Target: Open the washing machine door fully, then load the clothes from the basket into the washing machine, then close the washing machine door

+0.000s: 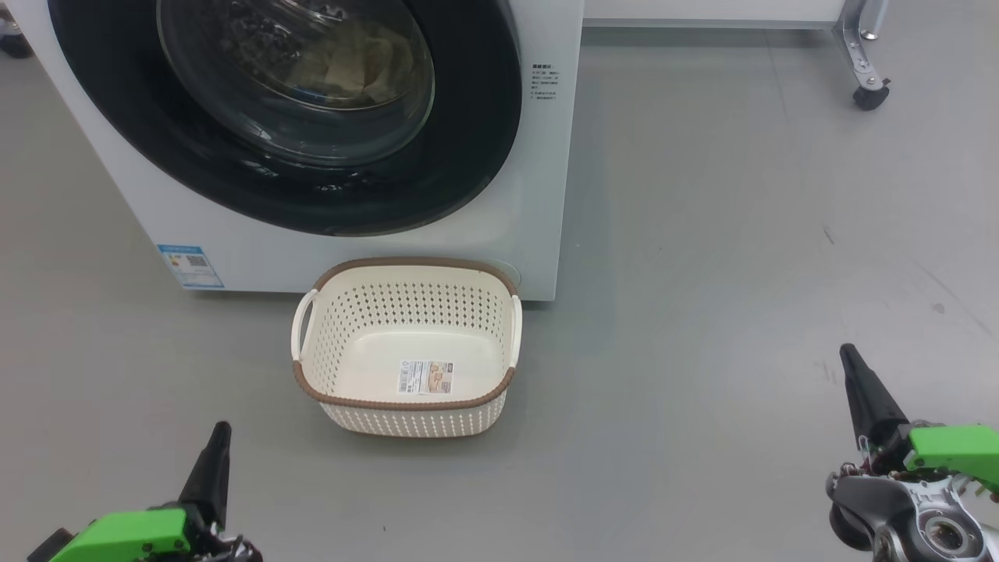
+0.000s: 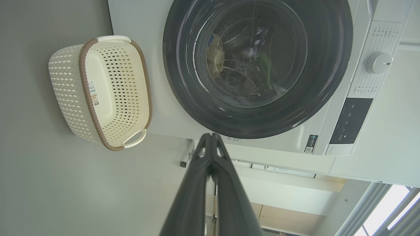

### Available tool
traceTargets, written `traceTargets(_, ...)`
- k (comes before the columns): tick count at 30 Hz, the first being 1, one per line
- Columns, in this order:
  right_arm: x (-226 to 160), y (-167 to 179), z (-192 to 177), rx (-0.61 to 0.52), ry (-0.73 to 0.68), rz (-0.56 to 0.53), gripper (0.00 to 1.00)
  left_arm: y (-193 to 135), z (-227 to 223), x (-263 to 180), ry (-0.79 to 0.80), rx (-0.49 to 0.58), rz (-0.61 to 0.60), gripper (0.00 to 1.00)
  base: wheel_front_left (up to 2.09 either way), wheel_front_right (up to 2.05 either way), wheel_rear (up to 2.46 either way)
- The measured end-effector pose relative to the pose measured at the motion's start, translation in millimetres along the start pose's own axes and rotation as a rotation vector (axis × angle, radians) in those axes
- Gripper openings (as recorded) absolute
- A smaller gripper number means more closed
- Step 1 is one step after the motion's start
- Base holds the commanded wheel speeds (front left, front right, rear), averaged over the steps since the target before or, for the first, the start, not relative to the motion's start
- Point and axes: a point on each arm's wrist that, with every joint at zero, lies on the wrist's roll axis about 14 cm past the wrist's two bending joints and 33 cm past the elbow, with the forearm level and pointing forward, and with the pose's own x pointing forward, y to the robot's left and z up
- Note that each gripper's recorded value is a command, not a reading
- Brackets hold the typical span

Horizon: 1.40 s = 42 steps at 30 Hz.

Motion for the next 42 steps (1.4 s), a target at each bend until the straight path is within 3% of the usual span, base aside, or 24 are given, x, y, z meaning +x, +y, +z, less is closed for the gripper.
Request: traceTargets(42, 0.0, 0.0, 0.0, 0.000, 0.000, 0.000, 0.00, 0.0, 0.2, 0.0, -0.001, -0.001, 0.000, 0.00, 0.00, 0.00, 0.00)
